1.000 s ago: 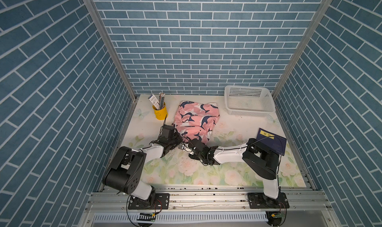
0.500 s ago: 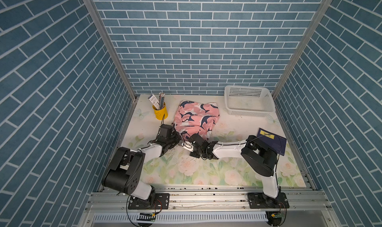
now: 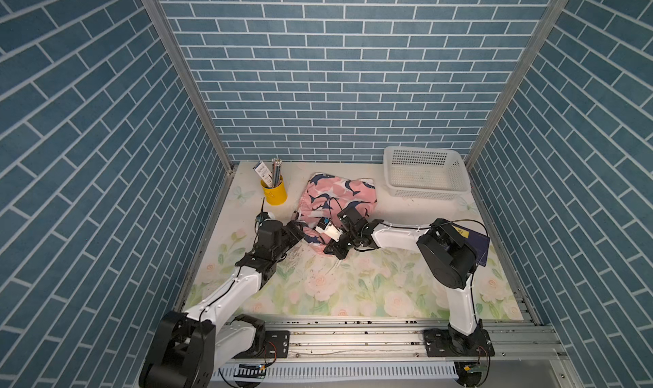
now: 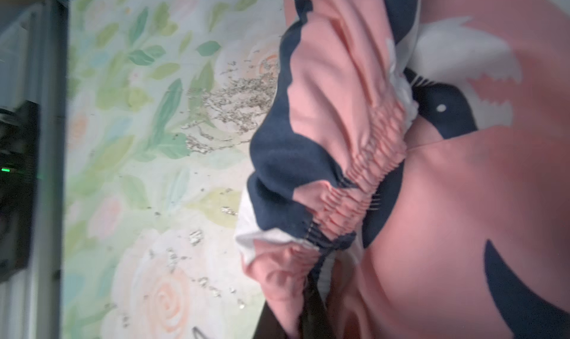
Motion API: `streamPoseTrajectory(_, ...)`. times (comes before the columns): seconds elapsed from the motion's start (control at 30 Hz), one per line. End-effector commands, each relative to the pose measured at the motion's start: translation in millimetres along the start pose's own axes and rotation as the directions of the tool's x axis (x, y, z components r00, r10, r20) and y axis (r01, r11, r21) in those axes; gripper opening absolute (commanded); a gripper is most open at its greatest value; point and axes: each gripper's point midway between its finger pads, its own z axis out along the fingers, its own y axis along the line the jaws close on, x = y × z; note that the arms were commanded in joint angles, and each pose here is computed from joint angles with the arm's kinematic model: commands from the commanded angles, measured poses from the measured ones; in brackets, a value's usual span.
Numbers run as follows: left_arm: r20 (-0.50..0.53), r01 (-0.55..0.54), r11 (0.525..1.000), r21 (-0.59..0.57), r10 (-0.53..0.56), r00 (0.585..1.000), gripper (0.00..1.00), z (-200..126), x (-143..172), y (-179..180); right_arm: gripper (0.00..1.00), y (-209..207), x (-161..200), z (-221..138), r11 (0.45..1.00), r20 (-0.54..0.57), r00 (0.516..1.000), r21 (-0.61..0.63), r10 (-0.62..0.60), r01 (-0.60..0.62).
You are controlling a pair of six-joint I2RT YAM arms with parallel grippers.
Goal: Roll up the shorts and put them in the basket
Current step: Roll the shorts at the center of the board.
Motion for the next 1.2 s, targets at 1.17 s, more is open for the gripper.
streamPoseTrajectory(1.17, -0.062, 0.074, 0.992, 0.099, -0.068, 0.996, 0.73, 79.1, 37.9, 19.8, 0.00, -11.1, 13.5, 0.2, 0.795, -0.041, 0.862, -0.365, 0.505, -0.484)
